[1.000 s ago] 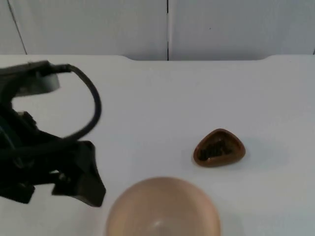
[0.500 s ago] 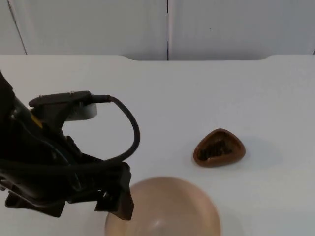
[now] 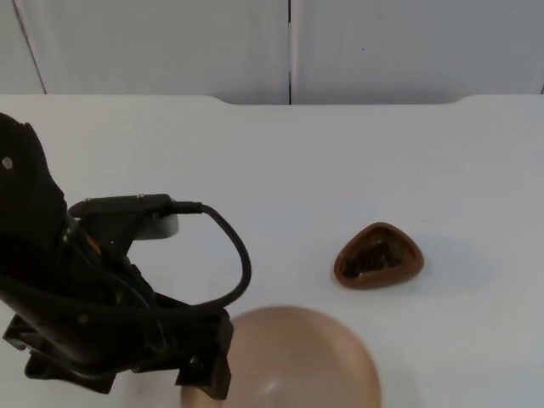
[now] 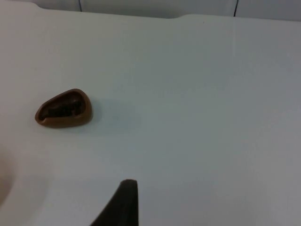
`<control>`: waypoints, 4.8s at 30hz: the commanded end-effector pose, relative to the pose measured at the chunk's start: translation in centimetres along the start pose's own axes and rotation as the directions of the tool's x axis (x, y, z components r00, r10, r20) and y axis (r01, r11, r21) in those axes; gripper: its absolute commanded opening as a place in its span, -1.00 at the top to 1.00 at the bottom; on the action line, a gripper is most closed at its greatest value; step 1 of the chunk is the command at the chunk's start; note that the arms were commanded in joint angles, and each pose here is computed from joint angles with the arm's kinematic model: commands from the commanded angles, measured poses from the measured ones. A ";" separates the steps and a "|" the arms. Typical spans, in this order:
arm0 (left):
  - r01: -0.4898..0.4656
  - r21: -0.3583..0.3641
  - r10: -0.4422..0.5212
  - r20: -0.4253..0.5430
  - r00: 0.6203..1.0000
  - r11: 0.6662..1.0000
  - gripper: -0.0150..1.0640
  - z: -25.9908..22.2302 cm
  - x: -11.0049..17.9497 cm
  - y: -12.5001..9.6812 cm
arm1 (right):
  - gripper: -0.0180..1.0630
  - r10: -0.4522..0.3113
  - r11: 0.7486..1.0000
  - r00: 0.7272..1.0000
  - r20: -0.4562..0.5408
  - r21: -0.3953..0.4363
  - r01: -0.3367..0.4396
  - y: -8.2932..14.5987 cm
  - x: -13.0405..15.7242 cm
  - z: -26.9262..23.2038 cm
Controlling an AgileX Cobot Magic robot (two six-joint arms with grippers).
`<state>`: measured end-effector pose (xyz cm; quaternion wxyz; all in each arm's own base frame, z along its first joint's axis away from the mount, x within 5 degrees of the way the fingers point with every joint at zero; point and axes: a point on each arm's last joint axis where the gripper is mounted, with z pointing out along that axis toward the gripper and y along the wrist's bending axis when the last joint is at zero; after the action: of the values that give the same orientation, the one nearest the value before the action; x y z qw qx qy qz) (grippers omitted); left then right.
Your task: Pick up the bowl with the left hand and pour the coffee beans from the cup into the bowl with the right hand.
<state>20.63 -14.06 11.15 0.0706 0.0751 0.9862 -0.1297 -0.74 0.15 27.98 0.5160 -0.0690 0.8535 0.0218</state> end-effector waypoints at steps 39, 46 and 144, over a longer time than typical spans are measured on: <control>-0.037 0.081 0.037 0.012 0.999 0.996 -0.36 1.2 0.0 -0.7 | -0.98 -0.015 1.000 1.000 0.010 0.010 0.015 -0.1 0.0 0.0; -0.040 0.081 0.039 0.016 0.999 0.996 0.43 1.1 -0.1 -0.7 | -0.98 -0.016 1.000 1.000 0.010 0.010 0.016 -0.1 0.0 0.0; 0.294 -0.273 -0.229 0.247 0.942 0.916 0.98 -12.1 -3.8 4.5 | -0.98 0.006 0.999 1.000 0.013 -0.032 -0.005 0.3 -0.1 0.0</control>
<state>23.68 -7.06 21.79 0.1570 -0.0789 0.9844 0.0021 -0.77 0.38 27.99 0.5158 -0.0731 0.8529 0.0338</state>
